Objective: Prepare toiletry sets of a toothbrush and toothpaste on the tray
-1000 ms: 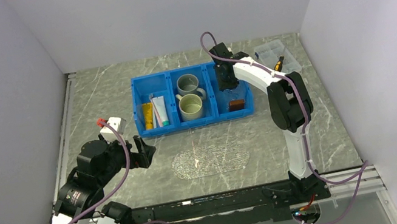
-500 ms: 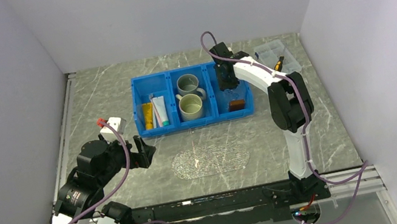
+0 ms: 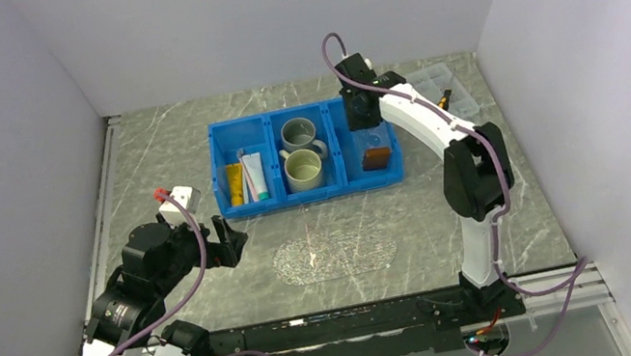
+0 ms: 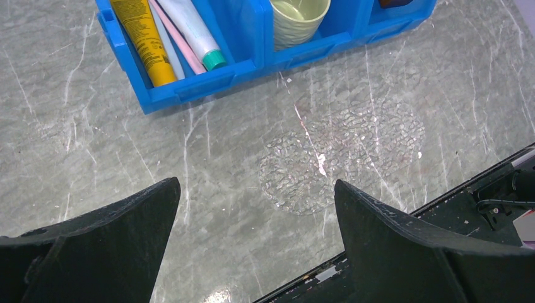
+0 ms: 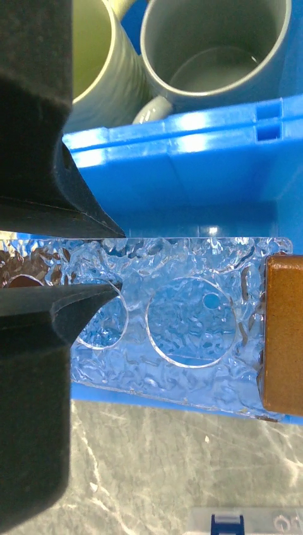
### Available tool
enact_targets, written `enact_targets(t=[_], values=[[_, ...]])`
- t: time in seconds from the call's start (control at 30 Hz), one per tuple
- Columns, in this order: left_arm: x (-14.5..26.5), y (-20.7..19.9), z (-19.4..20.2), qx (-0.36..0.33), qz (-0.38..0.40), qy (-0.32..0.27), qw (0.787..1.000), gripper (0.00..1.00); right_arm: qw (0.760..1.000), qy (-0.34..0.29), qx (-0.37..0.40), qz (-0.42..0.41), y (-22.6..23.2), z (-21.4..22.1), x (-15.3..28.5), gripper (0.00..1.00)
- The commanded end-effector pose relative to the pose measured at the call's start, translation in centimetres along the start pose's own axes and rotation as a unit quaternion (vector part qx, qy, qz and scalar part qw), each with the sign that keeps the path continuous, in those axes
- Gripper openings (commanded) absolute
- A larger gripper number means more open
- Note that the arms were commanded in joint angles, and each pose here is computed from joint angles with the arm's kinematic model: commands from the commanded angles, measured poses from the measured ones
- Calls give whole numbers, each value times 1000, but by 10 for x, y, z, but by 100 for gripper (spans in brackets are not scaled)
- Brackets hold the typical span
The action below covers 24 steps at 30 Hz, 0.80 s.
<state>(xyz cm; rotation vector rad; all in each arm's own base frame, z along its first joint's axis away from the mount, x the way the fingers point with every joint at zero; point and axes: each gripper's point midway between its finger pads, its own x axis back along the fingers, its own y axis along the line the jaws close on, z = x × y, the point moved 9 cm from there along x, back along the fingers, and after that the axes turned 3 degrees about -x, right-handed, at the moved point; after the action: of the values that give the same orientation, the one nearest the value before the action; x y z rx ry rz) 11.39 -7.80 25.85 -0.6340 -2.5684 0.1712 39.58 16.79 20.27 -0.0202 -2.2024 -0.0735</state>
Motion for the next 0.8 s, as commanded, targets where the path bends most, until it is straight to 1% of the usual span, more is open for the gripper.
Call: enact_targets(t=[0.0,0.23,0.53,0.77], values=[[1,0,-4,-3,3,-19,1000,99,997,-79,-8,-8,1,-30,57,6],[2,0,-4,-2,0,-22,1000,99,996,-89,-5,-18,6,-14,94,5],[4,0,-4,-1,-2,-27,1000,99,995,-99,8,-25,15,36,138,5],[6,0,-4,0,-1,-30,1000,99,995,-86,6,-50,22,85,166,3]])
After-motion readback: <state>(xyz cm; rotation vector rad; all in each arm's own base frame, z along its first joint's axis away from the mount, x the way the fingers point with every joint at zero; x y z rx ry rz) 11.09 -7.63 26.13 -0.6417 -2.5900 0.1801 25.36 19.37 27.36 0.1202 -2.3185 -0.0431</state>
